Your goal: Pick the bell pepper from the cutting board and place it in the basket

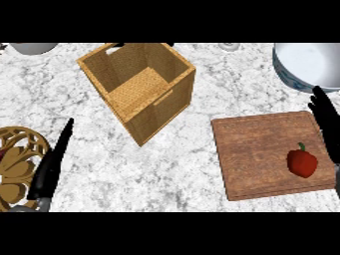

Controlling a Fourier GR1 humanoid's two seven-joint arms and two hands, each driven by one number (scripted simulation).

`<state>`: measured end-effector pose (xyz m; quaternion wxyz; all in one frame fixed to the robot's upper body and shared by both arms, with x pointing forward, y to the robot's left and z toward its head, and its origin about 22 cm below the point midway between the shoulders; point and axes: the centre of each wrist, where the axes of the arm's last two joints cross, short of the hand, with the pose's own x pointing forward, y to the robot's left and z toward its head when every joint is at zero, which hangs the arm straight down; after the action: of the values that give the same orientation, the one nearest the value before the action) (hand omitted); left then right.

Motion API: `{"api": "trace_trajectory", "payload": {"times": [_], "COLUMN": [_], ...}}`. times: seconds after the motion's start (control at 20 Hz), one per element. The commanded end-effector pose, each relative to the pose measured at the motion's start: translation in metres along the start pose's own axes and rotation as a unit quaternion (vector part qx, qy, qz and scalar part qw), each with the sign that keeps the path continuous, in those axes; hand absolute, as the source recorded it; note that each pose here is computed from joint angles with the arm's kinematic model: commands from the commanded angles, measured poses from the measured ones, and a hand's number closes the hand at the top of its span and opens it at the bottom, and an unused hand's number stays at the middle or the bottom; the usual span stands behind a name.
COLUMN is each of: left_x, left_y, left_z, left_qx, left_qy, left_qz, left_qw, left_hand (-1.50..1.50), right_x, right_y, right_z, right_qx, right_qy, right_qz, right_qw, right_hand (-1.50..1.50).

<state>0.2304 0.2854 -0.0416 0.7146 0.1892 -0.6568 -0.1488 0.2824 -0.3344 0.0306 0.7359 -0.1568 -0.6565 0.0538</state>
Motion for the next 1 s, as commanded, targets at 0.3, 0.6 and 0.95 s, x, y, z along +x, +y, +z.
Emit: {"api": "trace_trajectory", "payload": {"times": [0.3, 0.6, 0.95], "left_x": [0.050, 0.071, 0.075], "left_y": [0.038, 0.040, 0.047], "left_z": [-0.037, -0.048, -0.049], "left_qx": [0.076, 0.053, 0.057], "left_qy": [0.007, -0.007, -0.003], "left_qz": [0.131, 0.136, 0.140], "left_qw": [0.9884, 0.9892, 0.9885], "left_hand": [0.00, 0.00, 0.00], "right_x": [0.017, -0.038, -0.025], "right_y": [-0.080, -0.040, -0.088], "right_z": [0.037, 0.032, 0.040], "right_qx": [-0.238, -0.468, -0.526], "right_qy": [-0.137, -0.051, 0.068], "right_qz": [0.027, 0.129, 0.192], "right_qw": [0.961, 0.873, 0.826], "right_hand": [1.50, -1.50, -1.50]}}
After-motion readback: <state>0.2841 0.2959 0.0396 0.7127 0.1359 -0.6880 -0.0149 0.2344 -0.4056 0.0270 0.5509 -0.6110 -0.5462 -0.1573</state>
